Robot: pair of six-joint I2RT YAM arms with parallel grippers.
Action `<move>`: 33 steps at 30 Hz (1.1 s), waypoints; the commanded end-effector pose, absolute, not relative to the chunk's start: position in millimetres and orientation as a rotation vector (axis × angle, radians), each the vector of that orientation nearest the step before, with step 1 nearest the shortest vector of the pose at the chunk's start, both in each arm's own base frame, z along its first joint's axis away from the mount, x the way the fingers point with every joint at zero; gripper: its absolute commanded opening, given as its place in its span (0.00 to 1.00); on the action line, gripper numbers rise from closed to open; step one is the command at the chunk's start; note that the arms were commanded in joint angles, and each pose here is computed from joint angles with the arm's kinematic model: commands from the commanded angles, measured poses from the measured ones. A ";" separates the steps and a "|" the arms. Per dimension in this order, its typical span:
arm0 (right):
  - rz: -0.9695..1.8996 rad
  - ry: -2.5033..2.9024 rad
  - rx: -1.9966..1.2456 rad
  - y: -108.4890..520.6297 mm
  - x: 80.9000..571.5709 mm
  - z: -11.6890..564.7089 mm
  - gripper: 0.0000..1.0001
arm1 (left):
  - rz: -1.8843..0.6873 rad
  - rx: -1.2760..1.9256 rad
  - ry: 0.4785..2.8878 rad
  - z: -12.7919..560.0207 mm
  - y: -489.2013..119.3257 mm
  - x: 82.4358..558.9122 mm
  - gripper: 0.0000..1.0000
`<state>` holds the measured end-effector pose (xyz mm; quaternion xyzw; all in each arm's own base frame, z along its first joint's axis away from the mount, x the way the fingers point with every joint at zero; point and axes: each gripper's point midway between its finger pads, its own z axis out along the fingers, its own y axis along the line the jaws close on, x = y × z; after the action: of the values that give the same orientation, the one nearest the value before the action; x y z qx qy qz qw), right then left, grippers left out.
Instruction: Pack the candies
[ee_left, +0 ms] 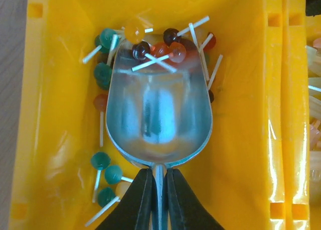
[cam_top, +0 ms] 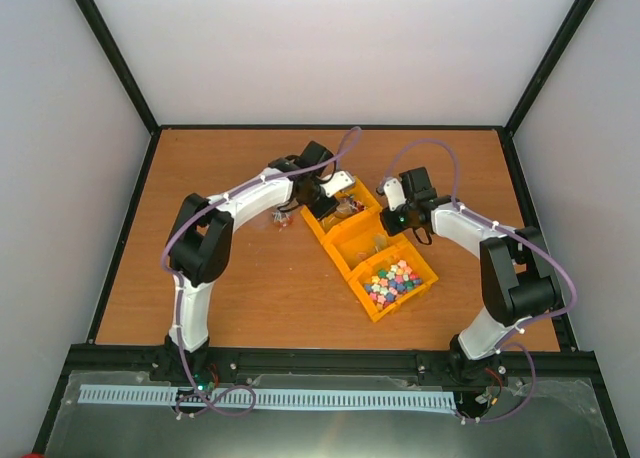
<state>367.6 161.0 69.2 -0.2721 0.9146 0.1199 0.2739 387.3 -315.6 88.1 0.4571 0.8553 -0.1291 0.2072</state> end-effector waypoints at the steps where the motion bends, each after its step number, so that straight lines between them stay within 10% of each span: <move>1: 0.318 2.448 -0.752 162.3 370.4 65.1 0.03 | -0.447 1.235 2.391 55.0 -325.2 379.5 0.01; 33: 0.248 2.472 -0.699 149.3 377.1 61.7 0.03 | -0.611 1.067 2.060 132.0 -293.2 373.4 0.01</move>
<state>373.2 152.6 69.3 -0.2564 0.9192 0.1078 0.2788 369.9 -294.1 113.9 0.4201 0.8126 -0.2213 0.3379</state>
